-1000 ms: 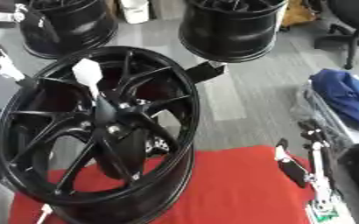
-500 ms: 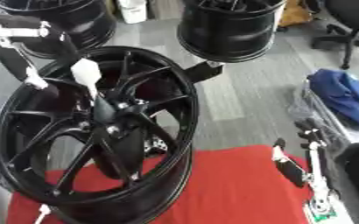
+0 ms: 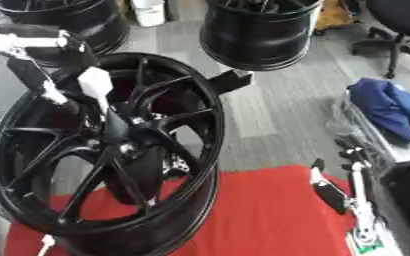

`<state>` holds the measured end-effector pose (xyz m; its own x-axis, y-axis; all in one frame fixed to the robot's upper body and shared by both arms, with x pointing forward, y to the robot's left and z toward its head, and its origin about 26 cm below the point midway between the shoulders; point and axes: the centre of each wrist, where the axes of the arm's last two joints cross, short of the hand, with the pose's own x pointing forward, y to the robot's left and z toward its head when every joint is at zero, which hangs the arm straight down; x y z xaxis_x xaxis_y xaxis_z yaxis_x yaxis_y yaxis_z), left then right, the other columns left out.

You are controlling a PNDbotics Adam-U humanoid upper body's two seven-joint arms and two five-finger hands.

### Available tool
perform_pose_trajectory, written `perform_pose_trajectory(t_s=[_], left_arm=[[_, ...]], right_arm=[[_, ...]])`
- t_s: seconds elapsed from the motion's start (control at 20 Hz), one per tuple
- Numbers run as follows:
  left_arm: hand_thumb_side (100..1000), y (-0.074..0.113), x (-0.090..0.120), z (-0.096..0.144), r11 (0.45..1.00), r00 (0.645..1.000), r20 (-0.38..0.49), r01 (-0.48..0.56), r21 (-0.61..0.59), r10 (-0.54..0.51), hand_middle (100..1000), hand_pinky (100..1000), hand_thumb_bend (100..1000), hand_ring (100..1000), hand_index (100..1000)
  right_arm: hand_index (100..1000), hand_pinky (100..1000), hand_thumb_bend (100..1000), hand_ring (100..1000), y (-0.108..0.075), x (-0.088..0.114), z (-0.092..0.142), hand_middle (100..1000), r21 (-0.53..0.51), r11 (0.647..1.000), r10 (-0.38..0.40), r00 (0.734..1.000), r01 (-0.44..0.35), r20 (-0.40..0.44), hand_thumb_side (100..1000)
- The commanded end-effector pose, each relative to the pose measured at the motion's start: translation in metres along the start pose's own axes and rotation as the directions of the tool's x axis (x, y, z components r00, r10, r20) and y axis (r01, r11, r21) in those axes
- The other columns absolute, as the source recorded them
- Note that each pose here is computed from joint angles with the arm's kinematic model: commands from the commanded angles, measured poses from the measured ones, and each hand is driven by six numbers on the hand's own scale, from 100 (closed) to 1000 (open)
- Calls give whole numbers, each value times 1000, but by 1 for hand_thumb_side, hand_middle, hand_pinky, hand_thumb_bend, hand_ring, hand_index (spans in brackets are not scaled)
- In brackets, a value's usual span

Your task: Pull the pin out of the wheel hub.

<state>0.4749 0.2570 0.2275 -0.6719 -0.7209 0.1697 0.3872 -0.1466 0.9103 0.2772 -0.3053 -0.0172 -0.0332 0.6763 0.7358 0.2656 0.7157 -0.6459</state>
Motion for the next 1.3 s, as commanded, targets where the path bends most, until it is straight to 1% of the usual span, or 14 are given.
perform_pose_trajectory(t_s=[0.05,0.1,0.15,0.2,0.3,0.35,0.55,0.75,1.05,1.3], left_arm=[[391,14,2,4,983,986,108,139,-121,-127,710,782,727,712,784],[369,13,1,3,983,987,108,135,-123,-122,672,776,691,684,757],[356,11,0,2,984,988,106,128,-125,-115,654,772,672,671,744],[320,10,-1,1,985,989,105,121,-126,-108,621,765,617,644,719],[301,9,-2,1,987,990,103,103,-122,-91,587,755,583,615,691],[285,9,-3,2,989,991,104,91,-115,-79,534,743,542,577,645],[281,12,-4,5,995,993,112,50,-84,-40,443,717,496,499,555],[275,19,-4,11,999,993,121,18,-48,-12,380,700,471,453,509],[269,38,1,26,1000,991,134,4,18,-6,350,687,479,426,490],[269,56,3,46,995,991,137,-7,97,-6,341,683,487,418,486]], right_arm=[[895,751,100,838,-4,4,-5,1000,-5,1000,0,1000,0,24,264],[895,751,100,838,-4,4,-5,1000,-5,1000,-1,1000,1,24,264],[895,751,100,838,-4,4,-5,1000,-4,1000,-1,1000,1,24,264],[895,751,100,838,-4,4,-5,1000,-5,1000,-1,1000,1,23,264],[895,751,100,838,-4,4,-5,1000,-6,1000,-1,1000,1,22,264],[895,751,100,838,-4,4,-5,1000,-6,1000,-1,1000,2,23,264],[895,751,100,838,-4,4,-5,1000,-5,1000,-2,1000,2,24,264],[895,751,100,838,-4,4,-5,1000,-6,1000,-2,1000,2,23,264],[896,751,100,838,-4,3,-5,1000,-6,1000,-1,1000,1,21,264],[896,751,100,838,-5,2,-5,1000,-8,1000,1,1000,-1,18,265]])
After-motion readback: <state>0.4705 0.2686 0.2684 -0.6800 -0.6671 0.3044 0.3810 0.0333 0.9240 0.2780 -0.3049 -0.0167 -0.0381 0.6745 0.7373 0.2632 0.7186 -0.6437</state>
